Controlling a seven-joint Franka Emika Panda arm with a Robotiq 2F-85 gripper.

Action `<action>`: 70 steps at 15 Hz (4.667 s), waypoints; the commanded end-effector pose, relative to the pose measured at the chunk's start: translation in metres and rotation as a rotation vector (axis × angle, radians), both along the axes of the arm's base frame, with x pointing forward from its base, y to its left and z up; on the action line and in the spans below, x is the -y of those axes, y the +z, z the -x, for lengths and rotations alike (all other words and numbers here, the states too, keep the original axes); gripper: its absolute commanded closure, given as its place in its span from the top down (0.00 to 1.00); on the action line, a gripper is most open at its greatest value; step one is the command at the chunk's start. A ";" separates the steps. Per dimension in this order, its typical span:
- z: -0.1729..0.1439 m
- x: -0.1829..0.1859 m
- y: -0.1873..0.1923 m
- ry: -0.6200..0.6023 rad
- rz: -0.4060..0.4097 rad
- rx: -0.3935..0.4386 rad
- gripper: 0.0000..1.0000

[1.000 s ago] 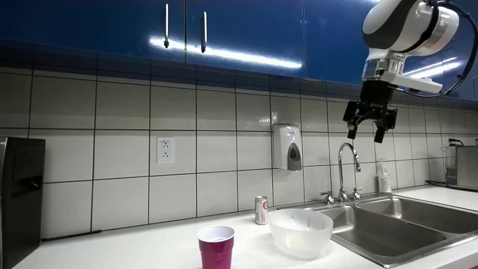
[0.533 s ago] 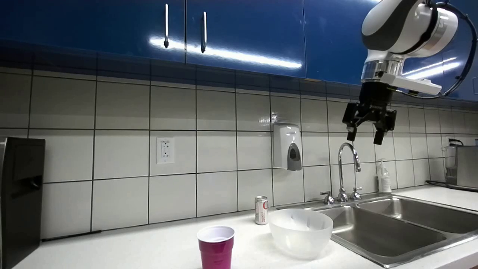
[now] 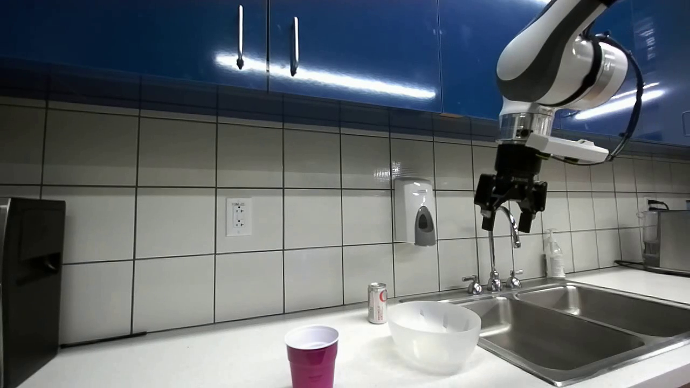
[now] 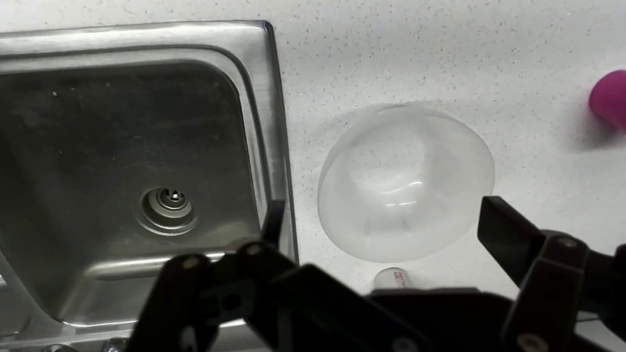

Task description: Move the bowl to the left sink

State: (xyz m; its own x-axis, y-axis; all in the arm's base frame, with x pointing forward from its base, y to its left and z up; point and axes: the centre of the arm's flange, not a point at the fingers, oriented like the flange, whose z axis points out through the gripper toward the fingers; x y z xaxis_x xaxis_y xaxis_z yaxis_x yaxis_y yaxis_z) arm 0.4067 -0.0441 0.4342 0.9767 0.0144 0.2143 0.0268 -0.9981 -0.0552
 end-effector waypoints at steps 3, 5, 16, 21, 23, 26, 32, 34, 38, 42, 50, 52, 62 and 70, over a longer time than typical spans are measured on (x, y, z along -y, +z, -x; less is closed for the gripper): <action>-0.022 -0.042 -0.034 0.056 0.030 0.003 1.00; -0.028 -0.058 -0.043 0.067 0.040 0.003 1.00; -0.052 -0.138 -0.096 0.077 0.103 0.016 1.00; -0.070 -0.161 -0.122 0.074 0.164 -0.021 1.00; -0.080 -0.166 -0.130 0.068 0.173 -0.030 1.00; -0.094 -0.172 -0.143 0.057 0.172 -0.050 1.00; -0.109 -0.182 -0.170 0.068 0.155 -0.095 1.00; -0.111 -0.183 -0.179 0.071 0.157 -0.108 1.00; -0.114 -0.186 -0.187 0.077 0.160 -0.114 1.00; -0.117 -0.187 -0.187 0.078 0.160 -0.117 1.00; -0.122 -0.187 -0.188 0.079 0.157 -0.117 0.58; -0.122 -0.187 -0.188 0.080 0.155 -0.118 0.42; -0.124 -0.187 -0.188 0.076 0.155 -0.118 0.01; -0.122 -0.178 -0.159 0.078 0.165 -0.113 0.01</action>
